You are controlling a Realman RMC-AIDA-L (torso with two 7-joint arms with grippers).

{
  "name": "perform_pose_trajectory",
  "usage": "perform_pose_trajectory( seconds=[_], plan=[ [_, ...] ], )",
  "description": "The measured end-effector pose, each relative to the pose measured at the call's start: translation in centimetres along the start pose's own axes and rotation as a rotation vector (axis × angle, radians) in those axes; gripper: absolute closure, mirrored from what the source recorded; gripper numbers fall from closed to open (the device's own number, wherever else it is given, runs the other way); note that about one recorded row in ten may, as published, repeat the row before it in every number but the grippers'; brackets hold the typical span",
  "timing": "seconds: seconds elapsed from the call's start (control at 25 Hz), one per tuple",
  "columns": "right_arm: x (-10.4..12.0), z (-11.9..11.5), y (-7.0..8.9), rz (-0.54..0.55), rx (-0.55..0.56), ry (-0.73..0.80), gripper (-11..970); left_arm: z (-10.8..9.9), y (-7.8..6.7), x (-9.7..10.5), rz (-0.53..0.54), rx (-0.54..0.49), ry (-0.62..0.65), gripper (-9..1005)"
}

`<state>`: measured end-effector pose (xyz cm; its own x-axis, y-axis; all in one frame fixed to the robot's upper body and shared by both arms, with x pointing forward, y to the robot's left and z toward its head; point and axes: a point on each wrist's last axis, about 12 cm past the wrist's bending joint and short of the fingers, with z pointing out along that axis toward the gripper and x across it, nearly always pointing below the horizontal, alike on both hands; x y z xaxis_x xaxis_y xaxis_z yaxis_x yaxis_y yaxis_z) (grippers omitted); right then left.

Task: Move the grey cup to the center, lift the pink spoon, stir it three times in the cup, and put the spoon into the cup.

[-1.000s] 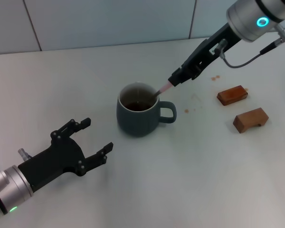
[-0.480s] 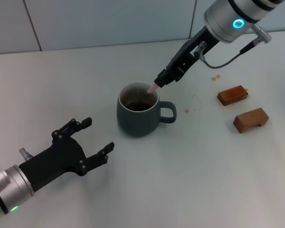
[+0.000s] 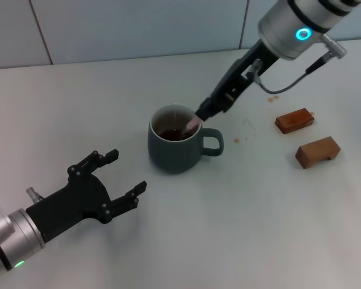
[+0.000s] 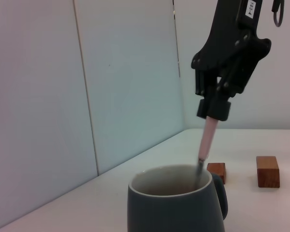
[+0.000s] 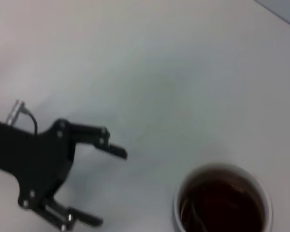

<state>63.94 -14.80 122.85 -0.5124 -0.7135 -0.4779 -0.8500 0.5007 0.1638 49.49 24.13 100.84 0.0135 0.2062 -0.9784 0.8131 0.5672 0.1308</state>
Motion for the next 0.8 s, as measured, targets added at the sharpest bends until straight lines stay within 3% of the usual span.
perform_pose_trajectory(
  seconds=[0.4, 0.6, 0.8],
  plan=[
    [-0.9, -0.3, -0.8, -0.009, 0.086, -0.03, 841, 0.2, -0.2, -0.1, -0.007, 0.005, -0.006, 161],
    [-0.4, -0.5, 0.0, -0.008, 0.041, 0.023, 842, 0.3, -0.2, -0.1, -0.006, 0.006, -0.007, 161],
    [-1.2, 0.0, 0.7, -0.039, 0.038, 0.011, 842, 0.3, -0.1, -0.1, -0.006, 0.007, -0.008, 161]
  ],
)
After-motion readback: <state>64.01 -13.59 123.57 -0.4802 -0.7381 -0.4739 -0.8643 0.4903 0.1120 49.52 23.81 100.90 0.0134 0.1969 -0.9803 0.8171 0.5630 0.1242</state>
